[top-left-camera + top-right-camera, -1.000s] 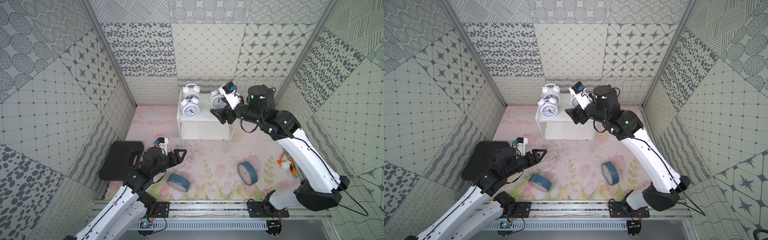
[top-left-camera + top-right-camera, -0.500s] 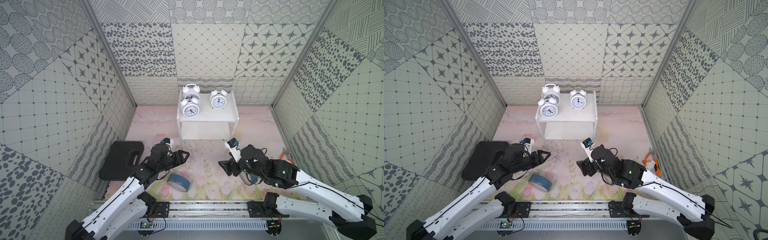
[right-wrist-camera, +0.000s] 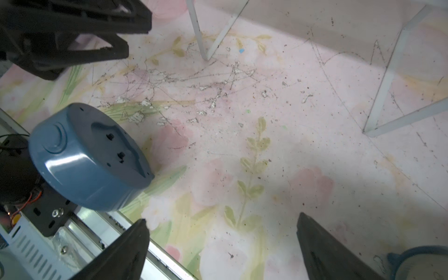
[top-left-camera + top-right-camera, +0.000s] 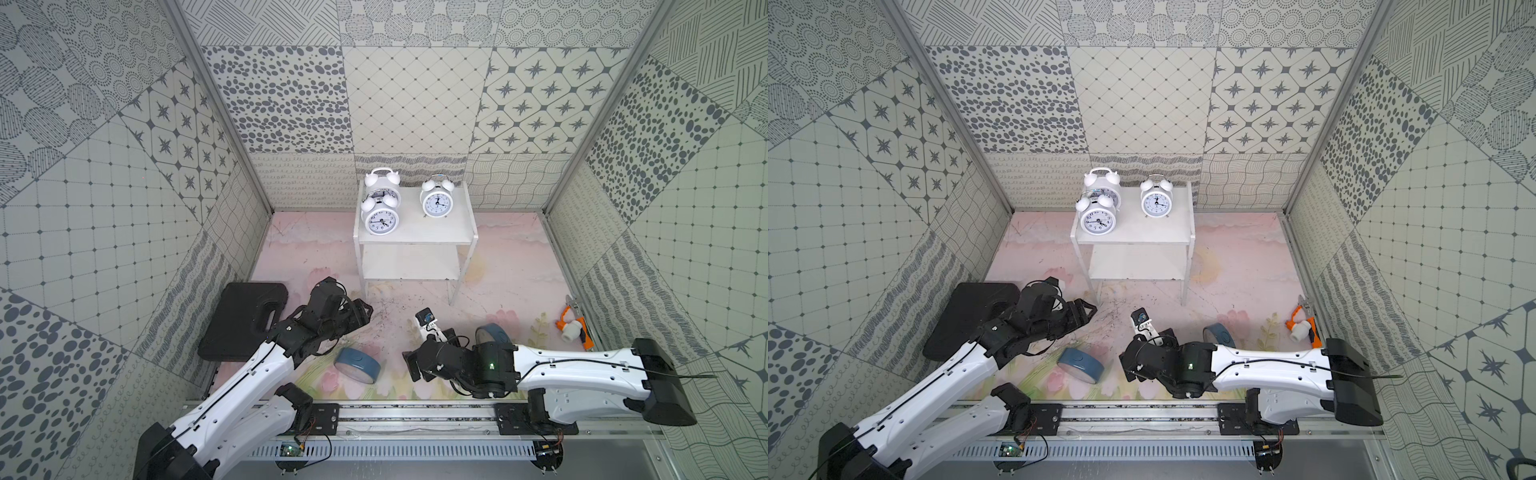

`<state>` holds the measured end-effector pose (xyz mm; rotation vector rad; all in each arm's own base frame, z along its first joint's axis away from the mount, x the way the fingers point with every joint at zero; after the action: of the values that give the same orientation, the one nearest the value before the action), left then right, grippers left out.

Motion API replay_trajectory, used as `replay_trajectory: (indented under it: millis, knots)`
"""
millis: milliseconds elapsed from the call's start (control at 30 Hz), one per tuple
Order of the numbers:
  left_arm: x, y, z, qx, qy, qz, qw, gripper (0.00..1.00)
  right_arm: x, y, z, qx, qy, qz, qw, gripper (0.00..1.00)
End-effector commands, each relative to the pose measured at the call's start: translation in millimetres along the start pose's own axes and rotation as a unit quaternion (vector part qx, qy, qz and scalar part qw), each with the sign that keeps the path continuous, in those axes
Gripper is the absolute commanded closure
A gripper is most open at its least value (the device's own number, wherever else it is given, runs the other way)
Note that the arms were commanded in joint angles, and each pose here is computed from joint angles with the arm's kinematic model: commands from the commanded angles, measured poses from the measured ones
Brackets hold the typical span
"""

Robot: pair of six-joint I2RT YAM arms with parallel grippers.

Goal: Place the alarm clocks on the shelf by style
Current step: Pick up the alarm from the center of the board.

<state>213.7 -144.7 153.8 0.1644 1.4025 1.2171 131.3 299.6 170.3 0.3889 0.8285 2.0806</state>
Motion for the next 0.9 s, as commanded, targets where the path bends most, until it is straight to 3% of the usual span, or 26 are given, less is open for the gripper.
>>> replay_trajectory:
  millis: [0, 100, 200, 267, 333, 433, 700, 867]
  knots:
    - [51.9, 8.6, 1.7, -0.008, 0.053, 0.123, 0.991, 0.25, 4.1, -0.6, 23.8, -0.064, -0.033, -0.023, 0.997, 0.01]
    - [58.5, 8.2, -0.9, 0.005, 0.07, 0.128, 0.989, 0.26, 12.9, 7.5, 24.5, -0.105, -0.065, 0.012, 0.992, 0.01]
    - [61.4, 9.8, -1.3, -0.002, 0.079, 0.118, 0.99, 0.26, 42.5, 16.2, 24.8, -0.125, -0.055, 0.145, 0.98, 0.01]
    - [62.9, 12.3, -0.7, -0.008, 0.085, 0.113, 0.99, 0.25, 53.2, 16.3, 20.2, -0.109, -0.034, 0.175, 0.978, 0.09]
    - [63.4, 13.6, 0.5, -0.015, 0.088, 0.108, 0.99, 0.25, 62.2, 11.2, 13.2, -0.08, -0.003, 0.177, 0.981, 0.15]
    - [63.2, 13.1, 1.8, -0.017, 0.093, 0.103, 0.99, 0.24, 74.2, 2.4, 6.6, -0.057, 0.025, 0.186, 0.981, 0.16]
    - [60.2, 13.7, 1.3, -0.02, 0.098, 0.082, 0.992, 0.24, 93.6, -16.6, 7.5, -0.025, 0.087, 0.165, 0.982, 0.03]
    - [61.7, 11.7, -0.4, -0.019, 0.096, 0.075, 0.992, 0.24, 103.5, -24.7, 7.0, -0.017, 0.113, 0.168, 0.979, 0.05]
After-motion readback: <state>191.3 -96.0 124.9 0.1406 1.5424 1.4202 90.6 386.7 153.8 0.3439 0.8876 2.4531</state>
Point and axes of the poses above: each gripper's point midway between its finger pads, its own y axis back along the fingers, its own x axis along the line the jaws close on, z = x × y, the point moved 2 cm from there along y, back along the fingers, and after that the axes turned 10 degrees about y, right-handed, at the moved point
